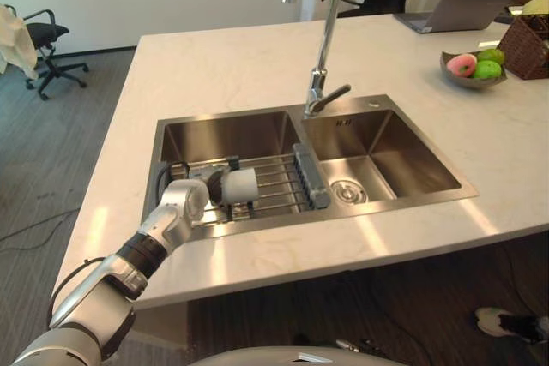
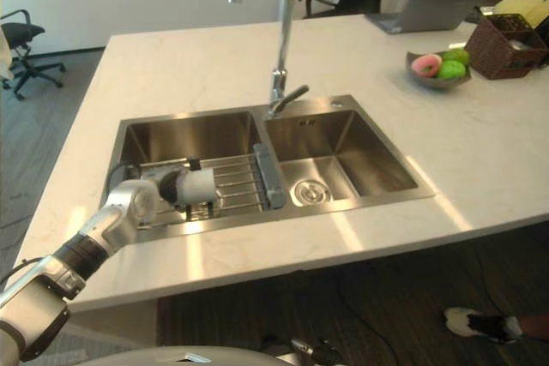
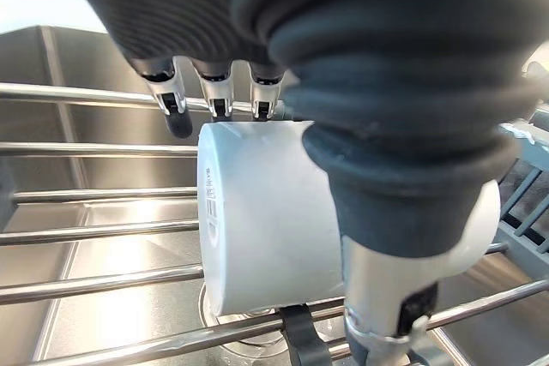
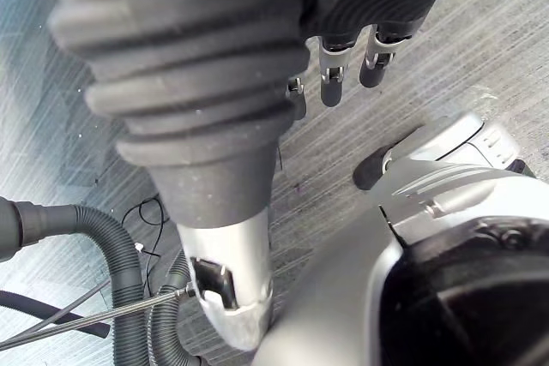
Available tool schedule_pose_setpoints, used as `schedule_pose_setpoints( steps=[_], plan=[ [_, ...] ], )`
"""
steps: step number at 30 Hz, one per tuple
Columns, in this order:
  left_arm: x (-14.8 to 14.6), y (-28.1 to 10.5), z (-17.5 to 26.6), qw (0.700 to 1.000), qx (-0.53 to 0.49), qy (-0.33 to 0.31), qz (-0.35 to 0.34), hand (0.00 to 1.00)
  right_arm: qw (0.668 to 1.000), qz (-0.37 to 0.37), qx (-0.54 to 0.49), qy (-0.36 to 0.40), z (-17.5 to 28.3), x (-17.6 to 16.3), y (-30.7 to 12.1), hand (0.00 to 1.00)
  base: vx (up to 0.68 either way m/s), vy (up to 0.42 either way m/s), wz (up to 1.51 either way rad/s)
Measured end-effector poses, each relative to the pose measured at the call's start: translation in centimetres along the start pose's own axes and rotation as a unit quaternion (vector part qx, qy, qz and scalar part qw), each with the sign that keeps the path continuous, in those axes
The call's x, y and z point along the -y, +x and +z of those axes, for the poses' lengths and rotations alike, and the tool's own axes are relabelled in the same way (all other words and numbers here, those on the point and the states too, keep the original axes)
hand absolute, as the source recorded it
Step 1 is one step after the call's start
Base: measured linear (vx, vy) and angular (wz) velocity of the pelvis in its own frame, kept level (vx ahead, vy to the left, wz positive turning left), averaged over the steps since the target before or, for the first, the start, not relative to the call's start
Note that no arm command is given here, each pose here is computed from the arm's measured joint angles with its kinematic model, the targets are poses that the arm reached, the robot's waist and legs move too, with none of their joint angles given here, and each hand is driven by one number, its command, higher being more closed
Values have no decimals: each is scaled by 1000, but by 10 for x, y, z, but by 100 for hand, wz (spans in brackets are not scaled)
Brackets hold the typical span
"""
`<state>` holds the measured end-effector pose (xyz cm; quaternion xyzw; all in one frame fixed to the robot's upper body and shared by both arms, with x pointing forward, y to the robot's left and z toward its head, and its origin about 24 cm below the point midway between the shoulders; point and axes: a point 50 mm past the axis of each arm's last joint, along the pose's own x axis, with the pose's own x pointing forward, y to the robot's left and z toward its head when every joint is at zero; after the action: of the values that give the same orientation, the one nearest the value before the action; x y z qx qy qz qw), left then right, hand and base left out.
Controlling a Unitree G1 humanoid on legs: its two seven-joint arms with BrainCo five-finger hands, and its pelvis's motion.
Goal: Walk over to the sink, pick up the cup, carry it to the dishwasher, place the cup inside the dishwasher, then close the dishwasher door
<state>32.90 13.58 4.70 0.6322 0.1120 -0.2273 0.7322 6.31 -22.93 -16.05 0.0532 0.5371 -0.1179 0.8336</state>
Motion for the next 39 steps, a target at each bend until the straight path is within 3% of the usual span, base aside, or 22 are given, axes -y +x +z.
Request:
schedule_pose_setpoints(
  steps=[23, 24, 39],
  plan=[
    [18, 4, -9, 999, -24, 17, -44, 0, 1000, -5, 0, 5, 0, 2, 0, 0, -7, -7, -2],
    [19, 4, -10, 998, -27, 20, -44, 100, 1000, -6, -2, -2, 0, 3, 0, 0, -66, -51, -7],
    [26, 6, -6, 997, -36, 53, -49, 100, 1000, -8, -4, -11, 1, 5, 0, 0, -43, -46, -1]
  ],
)
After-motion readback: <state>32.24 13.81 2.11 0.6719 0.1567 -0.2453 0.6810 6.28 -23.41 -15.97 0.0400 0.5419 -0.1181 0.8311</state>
